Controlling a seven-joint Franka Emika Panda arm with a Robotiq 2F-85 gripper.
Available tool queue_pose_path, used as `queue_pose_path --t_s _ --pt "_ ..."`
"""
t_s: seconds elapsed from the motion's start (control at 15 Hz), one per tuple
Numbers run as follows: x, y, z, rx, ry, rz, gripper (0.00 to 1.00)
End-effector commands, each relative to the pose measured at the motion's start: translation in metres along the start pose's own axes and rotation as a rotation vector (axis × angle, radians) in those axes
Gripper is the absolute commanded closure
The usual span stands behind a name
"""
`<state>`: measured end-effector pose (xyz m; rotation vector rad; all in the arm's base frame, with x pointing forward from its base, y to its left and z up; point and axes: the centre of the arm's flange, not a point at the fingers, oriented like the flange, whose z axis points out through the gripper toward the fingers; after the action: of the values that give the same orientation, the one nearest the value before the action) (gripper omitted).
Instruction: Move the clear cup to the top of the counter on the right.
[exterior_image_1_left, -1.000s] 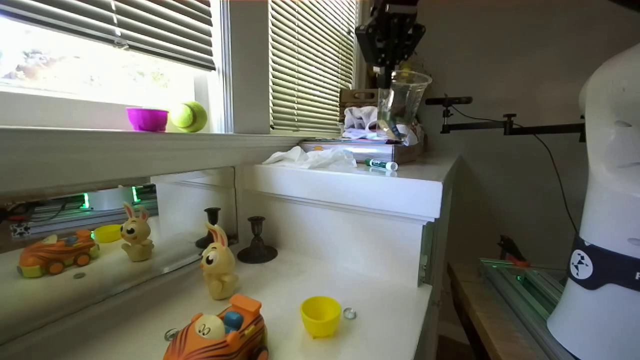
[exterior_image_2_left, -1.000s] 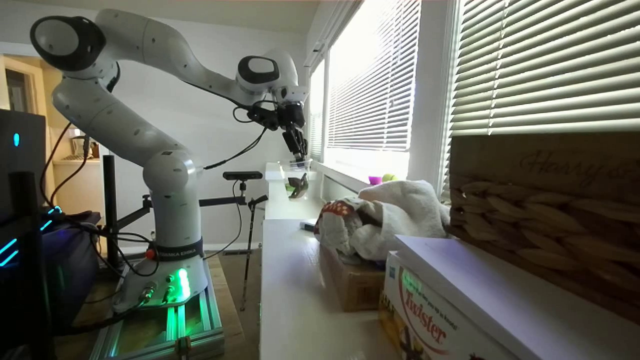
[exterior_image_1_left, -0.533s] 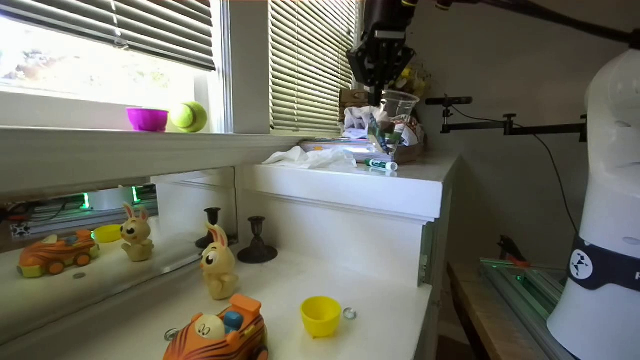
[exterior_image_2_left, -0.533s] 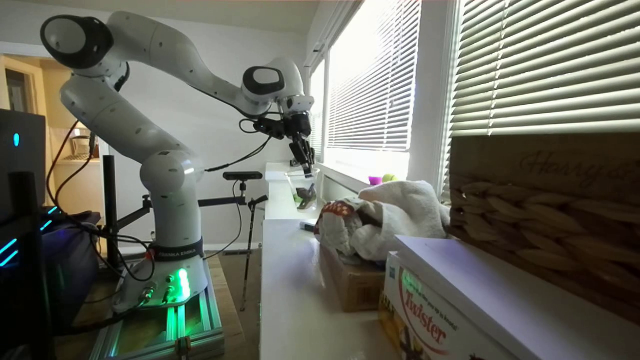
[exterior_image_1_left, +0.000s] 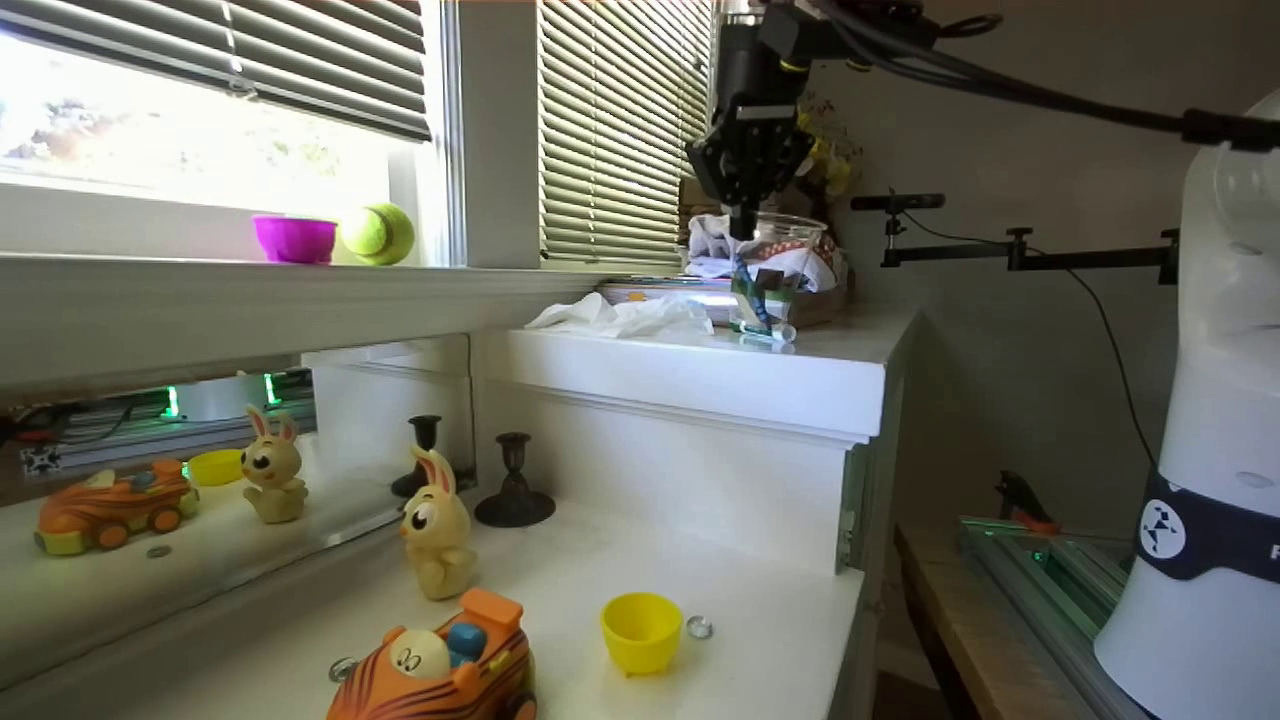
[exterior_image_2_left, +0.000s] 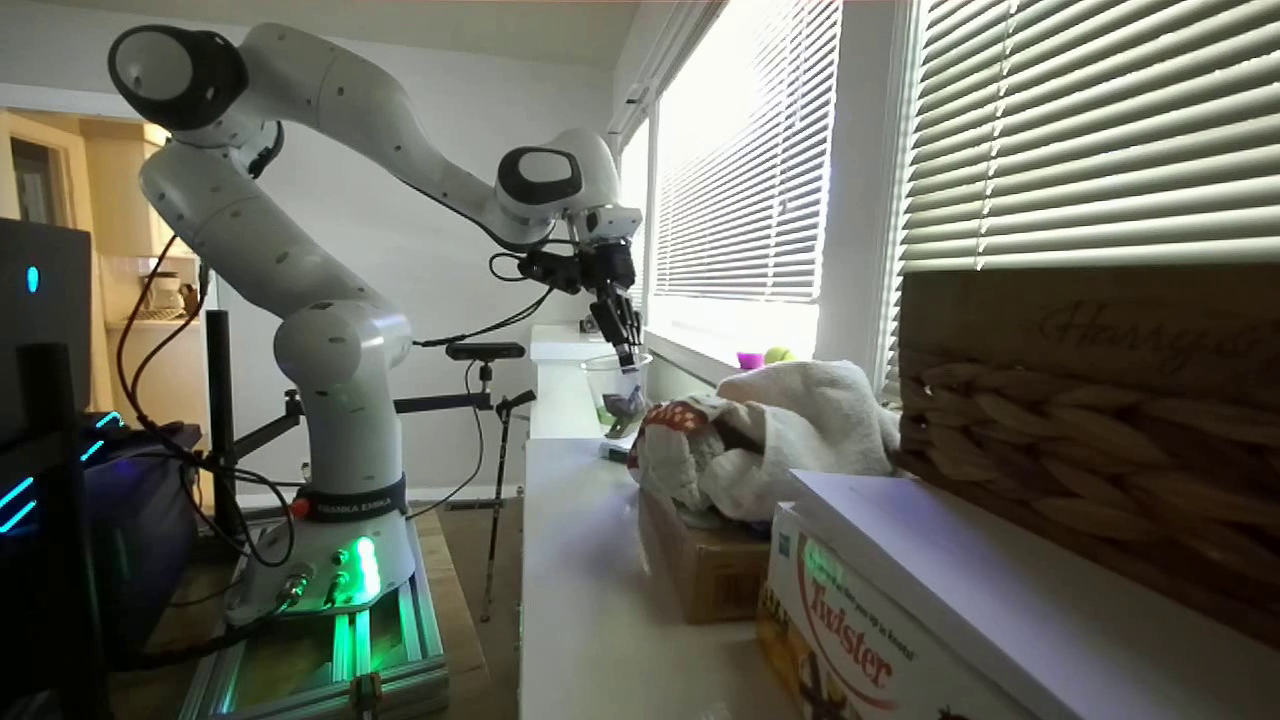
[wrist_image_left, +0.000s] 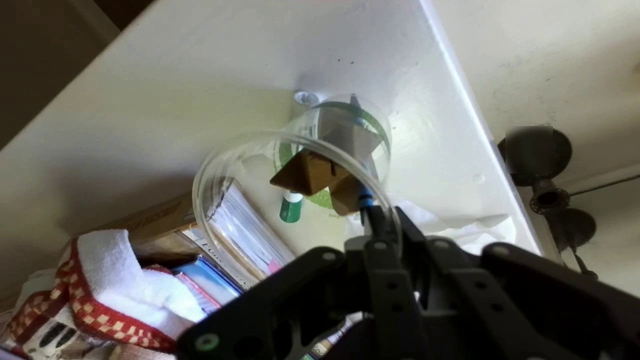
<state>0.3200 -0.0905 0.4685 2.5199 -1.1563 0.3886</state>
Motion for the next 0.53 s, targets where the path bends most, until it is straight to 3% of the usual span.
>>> queue_pose_path --t_s 0.0,0.47 --pt "0.0107 0.0015 0.0094 -0.016 0.031 0.014 0.99" --pt "0.0138 0.0009 0.0178 -0.012 0.036 0.007 0.99"
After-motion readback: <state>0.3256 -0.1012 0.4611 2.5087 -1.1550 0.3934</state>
